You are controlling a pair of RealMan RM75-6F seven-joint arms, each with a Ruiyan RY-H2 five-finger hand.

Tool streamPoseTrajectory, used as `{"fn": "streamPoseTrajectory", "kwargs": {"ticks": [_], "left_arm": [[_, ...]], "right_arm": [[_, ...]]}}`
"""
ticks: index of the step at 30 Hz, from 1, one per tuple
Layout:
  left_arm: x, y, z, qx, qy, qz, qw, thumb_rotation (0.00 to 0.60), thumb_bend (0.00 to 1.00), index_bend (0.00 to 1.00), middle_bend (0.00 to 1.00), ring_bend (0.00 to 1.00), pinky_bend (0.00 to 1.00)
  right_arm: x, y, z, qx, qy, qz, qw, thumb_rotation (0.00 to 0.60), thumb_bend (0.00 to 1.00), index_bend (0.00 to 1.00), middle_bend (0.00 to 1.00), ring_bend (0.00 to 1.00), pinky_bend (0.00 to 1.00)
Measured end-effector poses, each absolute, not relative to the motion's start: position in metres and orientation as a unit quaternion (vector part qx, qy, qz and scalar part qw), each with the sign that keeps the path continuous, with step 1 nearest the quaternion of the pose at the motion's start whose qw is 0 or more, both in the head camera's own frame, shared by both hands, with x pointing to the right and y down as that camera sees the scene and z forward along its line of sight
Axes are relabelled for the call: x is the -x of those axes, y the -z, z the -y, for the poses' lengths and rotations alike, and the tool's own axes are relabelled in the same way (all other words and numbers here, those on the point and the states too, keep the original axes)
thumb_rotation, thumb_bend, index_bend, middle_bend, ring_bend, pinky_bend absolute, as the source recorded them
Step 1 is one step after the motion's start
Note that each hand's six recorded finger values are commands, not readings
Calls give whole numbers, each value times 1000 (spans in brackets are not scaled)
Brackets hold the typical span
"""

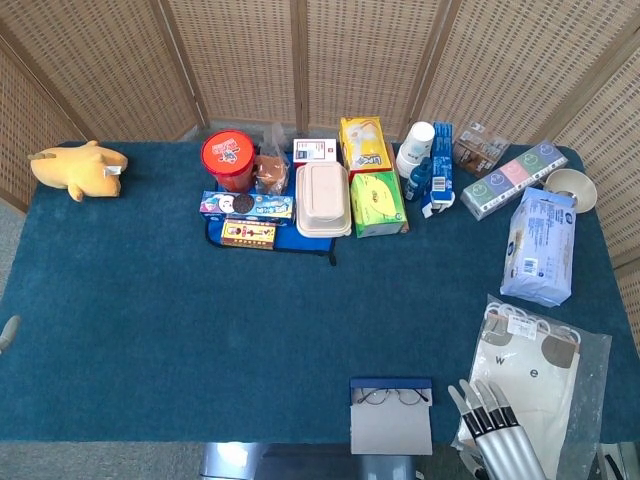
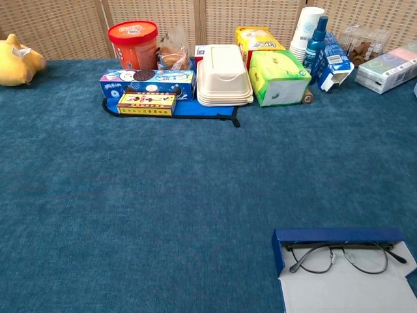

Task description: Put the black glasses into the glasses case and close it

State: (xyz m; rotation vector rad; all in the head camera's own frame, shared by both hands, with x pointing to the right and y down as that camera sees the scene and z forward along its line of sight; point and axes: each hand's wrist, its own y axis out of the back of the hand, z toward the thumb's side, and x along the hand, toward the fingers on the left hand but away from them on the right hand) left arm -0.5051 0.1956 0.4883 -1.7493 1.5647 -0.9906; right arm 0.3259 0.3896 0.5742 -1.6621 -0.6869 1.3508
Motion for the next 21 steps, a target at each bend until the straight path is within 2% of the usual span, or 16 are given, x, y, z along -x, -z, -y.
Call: {"fn": "streamPoseTrajectory", "kwargs": {"ticks": [9, 21], "left_arm": [[507, -489, -189, 656, 371, -588, 294, 600, 302, 206, 244, 124, 4], [507, -485, -188, 655, 364, -592, 298, 600, 302, 198, 243, 123, 4]], "right_arm": [[-328, -584, -409, 664, -545, 284, 426, 600, 165, 0, 0, 0, 92], [-321, -601, -424, 668, -526, 306, 428, 600, 165, 0, 0, 0, 92]]}}
